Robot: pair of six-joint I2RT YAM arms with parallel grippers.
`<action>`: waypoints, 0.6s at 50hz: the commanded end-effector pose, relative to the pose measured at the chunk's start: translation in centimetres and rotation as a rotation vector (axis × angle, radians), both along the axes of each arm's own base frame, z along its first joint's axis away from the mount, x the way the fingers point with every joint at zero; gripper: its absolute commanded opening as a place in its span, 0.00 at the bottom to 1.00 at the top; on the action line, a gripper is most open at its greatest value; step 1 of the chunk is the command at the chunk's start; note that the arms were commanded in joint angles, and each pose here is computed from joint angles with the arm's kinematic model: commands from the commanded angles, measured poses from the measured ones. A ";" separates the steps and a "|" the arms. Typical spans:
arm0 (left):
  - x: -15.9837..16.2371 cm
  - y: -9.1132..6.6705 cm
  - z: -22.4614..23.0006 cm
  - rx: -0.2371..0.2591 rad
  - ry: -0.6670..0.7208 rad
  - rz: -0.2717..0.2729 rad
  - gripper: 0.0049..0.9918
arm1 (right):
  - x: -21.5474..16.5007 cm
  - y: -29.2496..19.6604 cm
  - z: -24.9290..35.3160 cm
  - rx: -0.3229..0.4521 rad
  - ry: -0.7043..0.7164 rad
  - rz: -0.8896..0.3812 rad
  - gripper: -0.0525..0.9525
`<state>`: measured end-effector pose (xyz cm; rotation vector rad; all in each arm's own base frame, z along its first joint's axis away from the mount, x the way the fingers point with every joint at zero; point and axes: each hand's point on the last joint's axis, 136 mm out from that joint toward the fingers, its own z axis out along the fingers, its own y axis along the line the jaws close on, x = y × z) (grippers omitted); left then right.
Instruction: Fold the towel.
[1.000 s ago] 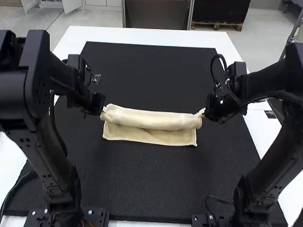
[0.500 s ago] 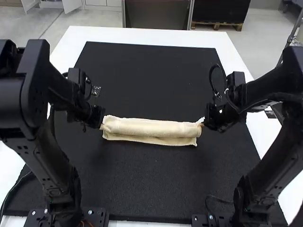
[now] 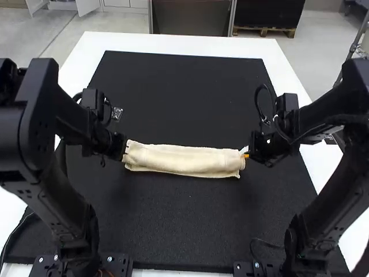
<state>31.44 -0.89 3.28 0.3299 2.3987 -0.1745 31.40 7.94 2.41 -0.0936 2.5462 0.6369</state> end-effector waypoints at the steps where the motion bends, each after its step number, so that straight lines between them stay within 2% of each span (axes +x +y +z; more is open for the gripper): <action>1: 0.4 0.2 1.2 0.022 -0.054 -0.001 0.47 | 0.3 -1.0 0.1 -0.023 -0.015 -0.025 0.42; 4: 0.6 0.2 1.8 0.026 -0.081 0.001 0.59 | 0.4 -1.3 0.2 -0.031 -0.017 -0.035 0.53; 6: 0.6 0.3 2.0 0.032 -0.094 0.006 0.71 | 0.5 -1.4 0.2 -0.035 -0.017 -0.039 0.61; 8: 0.8 0.7 2.3 0.049 -0.112 0.022 0.82 | 0.5 -1.5 0.1 -0.040 -0.016 -0.042 0.73; 10: 0.7 0.8 2.4 0.054 -0.122 0.028 0.86 | 0.6 -1.6 0.2 -0.044 -0.016 -0.044 0.85; 12: 0.7 0.9 2.7 0.056 -0.134 0.032 0.90 | 0.5 -1.6 0.1 -0.044 -0.013 -0.044 0.91; 19: 0.4 1.3 2.8 0.071 -0.144 0.048 0.95 | 0.1 -1.4 0.0 -0.036 0.002 -0.036 0.94; 30: 0.2 2.0 3.3 0.070 -0.161 0.076 0.97 | -1.2 -0.2 -0.1 0.013 0.055 0.003 0.94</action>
